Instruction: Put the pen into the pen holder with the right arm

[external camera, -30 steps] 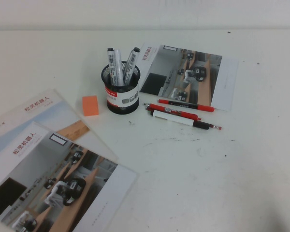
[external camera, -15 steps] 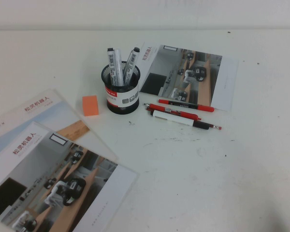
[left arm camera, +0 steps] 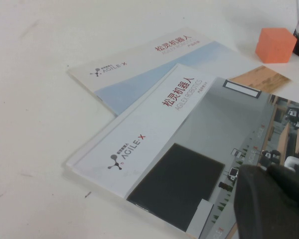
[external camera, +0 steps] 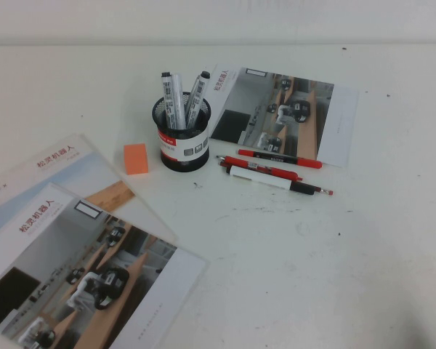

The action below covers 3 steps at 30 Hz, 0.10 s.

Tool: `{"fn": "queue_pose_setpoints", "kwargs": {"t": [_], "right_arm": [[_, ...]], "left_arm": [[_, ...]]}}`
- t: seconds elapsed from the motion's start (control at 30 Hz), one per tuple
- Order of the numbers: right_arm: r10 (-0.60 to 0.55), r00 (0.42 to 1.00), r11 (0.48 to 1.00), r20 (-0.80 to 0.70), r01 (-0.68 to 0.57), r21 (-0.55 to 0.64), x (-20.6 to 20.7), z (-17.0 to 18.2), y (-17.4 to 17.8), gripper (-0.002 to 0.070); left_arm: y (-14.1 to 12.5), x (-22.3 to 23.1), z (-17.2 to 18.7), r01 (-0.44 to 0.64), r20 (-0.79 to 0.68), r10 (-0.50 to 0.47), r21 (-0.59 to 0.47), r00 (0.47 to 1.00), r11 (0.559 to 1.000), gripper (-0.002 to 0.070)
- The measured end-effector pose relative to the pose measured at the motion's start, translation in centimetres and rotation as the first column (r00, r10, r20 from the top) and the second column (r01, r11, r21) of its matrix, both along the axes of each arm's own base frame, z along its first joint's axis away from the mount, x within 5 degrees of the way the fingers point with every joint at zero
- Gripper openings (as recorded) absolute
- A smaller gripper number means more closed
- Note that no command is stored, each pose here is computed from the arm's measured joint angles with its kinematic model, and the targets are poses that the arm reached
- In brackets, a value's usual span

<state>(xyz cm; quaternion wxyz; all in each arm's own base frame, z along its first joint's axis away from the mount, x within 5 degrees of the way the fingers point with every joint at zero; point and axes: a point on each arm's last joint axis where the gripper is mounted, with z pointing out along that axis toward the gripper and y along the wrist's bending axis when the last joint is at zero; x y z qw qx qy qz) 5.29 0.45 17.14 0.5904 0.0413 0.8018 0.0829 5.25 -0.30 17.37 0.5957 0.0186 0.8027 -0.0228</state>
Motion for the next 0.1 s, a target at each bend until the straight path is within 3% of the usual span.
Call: {"fn": "queue_pose_setpoints", "kwargs": {"t": [0.1], "right_arm": [[0.000, 1.000, 1.000, 0.000, 0.000, 0.003, 0.00, 0.00, 0.01, -0.0020]], "left_arm": [[0.00, 0.00, 0.00, 0.000, 0.000, 0.000, 0.000, 1.000, 1.000, -0.0001]]}}
